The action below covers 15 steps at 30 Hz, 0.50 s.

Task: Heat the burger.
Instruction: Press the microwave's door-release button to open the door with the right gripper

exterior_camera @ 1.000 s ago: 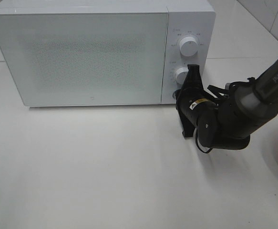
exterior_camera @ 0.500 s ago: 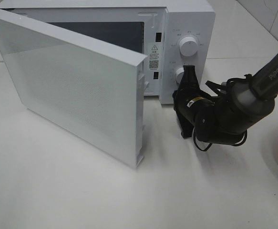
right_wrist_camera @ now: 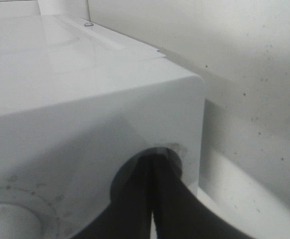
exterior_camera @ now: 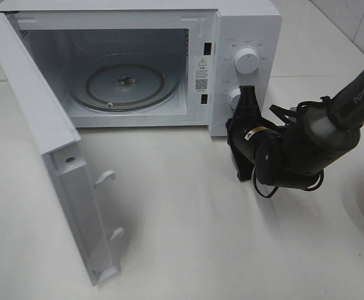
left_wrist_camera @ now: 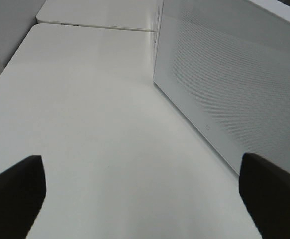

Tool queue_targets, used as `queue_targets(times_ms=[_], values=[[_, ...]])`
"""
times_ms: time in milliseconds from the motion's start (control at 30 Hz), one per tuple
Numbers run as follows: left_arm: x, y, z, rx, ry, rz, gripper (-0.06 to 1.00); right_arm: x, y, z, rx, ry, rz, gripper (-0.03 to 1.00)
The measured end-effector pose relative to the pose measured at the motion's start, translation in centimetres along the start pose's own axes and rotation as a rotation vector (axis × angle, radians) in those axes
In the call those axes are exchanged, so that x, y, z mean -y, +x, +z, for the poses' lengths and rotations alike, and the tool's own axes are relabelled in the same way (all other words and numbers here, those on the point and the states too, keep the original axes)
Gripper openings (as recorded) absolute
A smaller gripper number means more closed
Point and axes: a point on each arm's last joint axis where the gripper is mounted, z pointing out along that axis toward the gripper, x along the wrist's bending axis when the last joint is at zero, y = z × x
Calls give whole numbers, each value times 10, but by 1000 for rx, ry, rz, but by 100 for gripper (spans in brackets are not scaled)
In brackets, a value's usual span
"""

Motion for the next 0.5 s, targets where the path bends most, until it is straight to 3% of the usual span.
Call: queue_targets(times_ms=[500], values=[[0, 0, 0, 0, 0, 0, 97, -8, 11, -9, 49, 53, -34, 0]])
